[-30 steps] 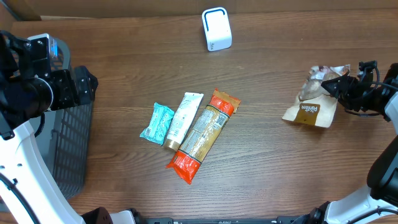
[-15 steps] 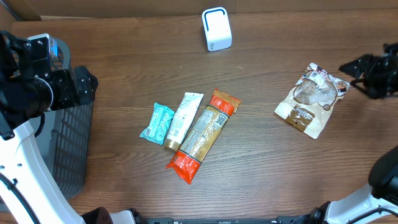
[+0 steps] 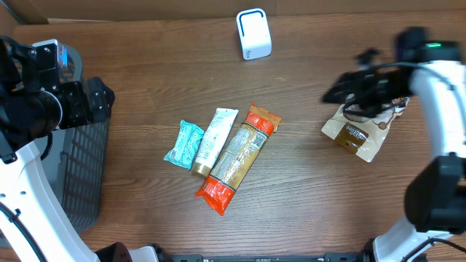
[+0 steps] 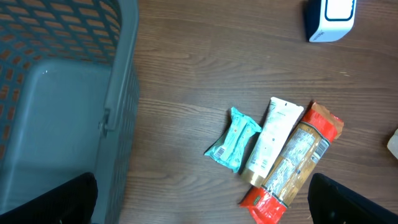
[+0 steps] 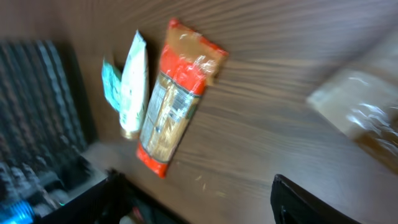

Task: Scan the item barcode
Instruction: 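Reach the right gripper to the spaghetti pack and grasp it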

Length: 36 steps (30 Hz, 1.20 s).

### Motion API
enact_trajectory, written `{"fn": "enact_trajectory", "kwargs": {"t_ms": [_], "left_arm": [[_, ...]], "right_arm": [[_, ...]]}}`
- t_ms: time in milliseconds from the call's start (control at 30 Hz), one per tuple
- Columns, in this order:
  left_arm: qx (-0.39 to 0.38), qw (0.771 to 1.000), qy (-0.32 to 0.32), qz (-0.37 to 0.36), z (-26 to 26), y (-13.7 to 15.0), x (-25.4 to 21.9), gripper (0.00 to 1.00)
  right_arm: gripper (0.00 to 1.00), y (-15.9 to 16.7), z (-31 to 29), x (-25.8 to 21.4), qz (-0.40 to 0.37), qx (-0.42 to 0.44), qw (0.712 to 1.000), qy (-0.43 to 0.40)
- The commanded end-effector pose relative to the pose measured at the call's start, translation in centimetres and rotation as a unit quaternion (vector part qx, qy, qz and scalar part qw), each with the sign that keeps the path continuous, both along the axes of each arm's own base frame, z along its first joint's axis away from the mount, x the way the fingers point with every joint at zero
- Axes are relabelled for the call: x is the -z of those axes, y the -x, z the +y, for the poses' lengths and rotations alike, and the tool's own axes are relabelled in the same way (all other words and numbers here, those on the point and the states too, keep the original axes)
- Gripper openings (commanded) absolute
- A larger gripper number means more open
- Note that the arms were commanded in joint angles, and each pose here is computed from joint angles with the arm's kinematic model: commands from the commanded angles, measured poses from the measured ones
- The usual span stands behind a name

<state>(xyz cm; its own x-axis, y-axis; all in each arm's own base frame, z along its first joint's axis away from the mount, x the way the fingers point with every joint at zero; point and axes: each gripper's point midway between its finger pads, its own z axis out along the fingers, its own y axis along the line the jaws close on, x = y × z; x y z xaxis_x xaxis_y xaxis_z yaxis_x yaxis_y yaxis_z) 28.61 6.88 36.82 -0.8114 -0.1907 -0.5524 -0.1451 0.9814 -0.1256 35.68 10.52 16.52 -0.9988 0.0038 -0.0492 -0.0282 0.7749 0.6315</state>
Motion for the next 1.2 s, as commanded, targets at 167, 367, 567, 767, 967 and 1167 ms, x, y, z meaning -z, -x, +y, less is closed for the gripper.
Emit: {"fn": "enact_trajectory", "kwargs": {"t_ms": [167,367,567,767,967,1167], "left_arm": [[0.014,1.000,-0.003,-0.002,-0.2,-0.2,0.0,1.00],[0.014,1.000,-0.003,-0.002,-0.1,-0.2,0.0,1.00],[0.014,1.000,-0.003,-0.002,-0.2,-0.2,0.0,0.99],[0.014,1.000,-0.003,-0.002,-0.2,-0.2,0.0,1.00],[0.014,1.000,-0.003,-0.002,-0.2,-0.2,0.0,1.00],[0.014,1.000,-0.003,-0.002,-0.2,-0.2,0.0,1.00]], "right_arm": [[0.76,-1.0,11.0,3.5,-0.146,-0.151,0.974,0.090],[0.75,-3.5,17.0,5.0,-0.217,-0.151,0.960,0.095],[0.74,-3.3,19.2,9.0,-0.162,-0.137,0.975,0.064],[0.74,-1.3,20.1,11.7,-0.103,-0.160,0.981,0.035],[0.74,-0.2,20.2,12.9,-0.079,-0.170,0.981,0.044],[0.74,-0.2,16.9,14.6,-0.064,-0.153,0.977,0.135]]}}
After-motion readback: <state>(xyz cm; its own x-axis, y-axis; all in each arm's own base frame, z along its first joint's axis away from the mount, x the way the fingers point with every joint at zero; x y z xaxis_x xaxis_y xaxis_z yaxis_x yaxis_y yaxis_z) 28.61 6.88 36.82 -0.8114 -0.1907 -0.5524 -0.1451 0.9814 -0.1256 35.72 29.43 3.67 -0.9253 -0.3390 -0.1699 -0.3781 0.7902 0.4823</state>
